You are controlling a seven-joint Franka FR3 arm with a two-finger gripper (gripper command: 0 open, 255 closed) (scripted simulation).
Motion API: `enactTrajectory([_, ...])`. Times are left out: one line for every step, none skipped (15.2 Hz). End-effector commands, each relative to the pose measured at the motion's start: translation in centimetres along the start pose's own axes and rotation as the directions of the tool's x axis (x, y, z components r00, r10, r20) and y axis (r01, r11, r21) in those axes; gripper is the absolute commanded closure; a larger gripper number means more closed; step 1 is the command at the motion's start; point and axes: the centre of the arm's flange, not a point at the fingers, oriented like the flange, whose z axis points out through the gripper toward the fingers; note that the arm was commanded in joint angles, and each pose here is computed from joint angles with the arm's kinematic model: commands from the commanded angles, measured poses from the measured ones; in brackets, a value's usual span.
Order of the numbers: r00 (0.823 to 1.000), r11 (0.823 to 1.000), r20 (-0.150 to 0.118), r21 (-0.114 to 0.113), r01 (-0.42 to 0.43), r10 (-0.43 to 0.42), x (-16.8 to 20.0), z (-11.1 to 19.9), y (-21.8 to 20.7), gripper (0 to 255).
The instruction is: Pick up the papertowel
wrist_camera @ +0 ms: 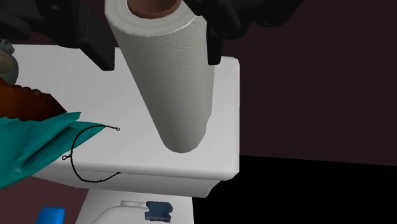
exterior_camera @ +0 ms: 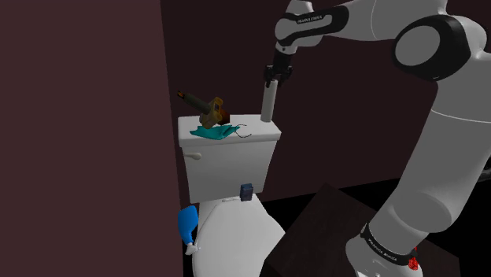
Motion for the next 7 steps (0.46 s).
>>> enactTrajectory([1.000, 1.000, 0.000, 0.000, 0.000, 0.000, 0.2, -0.9, 0.0, 255])
enactTrajectory([1.000, 1.000, 0.000, 0.000, 0.000, 0.000, 0.3, -1.5, 0.0, 255])
enactTrajectory([1.000, 1.000, 0.000, 0.000, 0.000, 0.000, 0.4, -2.0, 0.0, 255])
enactTrajectory([1.000, 1.000, 0.000, 0.000, 0.000, 0.000, 0.5, -2.5, 0.0, 255])
enactTrajectory([1.000, 1.000, 0.000, 0.000, 0.000, 0.000, 0.6, -3.0, 0.0, 255])
enactTrajectory([1.000, 1.000, 0.000, 0.000, 0.000, 0.000, 0.6, -3.1, 0.0, 255])
enactTrajectory([1.000, 1.000, 0.000, 0.000, 0.000, 0.000, 0.6, -3.1, 0.0, 255])
